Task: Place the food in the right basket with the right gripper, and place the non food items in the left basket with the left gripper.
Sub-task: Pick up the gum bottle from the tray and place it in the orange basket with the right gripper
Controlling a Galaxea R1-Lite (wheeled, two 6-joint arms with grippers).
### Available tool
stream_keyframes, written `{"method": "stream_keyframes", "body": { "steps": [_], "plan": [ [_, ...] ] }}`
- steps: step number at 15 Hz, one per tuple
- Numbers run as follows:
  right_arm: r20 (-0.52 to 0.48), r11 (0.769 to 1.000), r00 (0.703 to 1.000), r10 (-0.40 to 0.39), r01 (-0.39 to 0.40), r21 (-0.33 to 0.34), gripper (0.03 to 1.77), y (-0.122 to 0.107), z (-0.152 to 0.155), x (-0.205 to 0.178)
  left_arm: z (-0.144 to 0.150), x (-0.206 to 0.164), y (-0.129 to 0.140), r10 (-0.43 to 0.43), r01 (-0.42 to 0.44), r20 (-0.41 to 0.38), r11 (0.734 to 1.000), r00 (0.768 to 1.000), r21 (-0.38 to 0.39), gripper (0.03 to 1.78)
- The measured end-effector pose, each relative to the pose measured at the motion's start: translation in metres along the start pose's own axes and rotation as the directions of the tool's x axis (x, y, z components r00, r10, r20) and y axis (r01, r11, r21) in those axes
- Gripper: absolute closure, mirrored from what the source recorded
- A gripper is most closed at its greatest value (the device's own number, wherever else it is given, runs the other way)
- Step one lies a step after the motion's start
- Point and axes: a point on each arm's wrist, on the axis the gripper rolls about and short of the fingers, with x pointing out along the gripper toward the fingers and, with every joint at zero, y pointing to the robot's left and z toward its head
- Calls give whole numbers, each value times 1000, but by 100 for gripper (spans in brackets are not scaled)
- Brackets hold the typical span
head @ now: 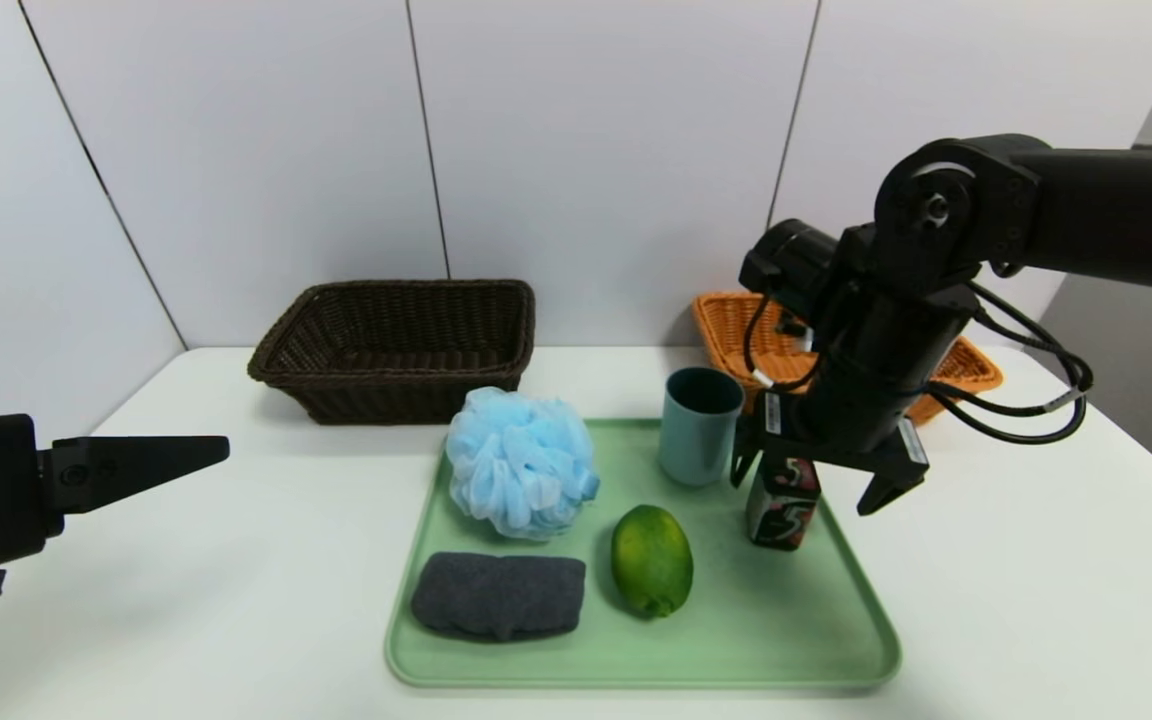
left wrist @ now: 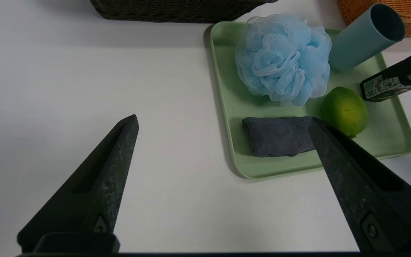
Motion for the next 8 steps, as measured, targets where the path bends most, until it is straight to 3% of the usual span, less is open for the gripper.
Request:
{"method": "stream_keyframes", "body": {
  "steps": [8],
  "plan": [
    [-33,1000,999,-6,6,14,9,0,5,11,-1,-6,0,-3,3,15,1000,1000,1,12]
  ]
}}
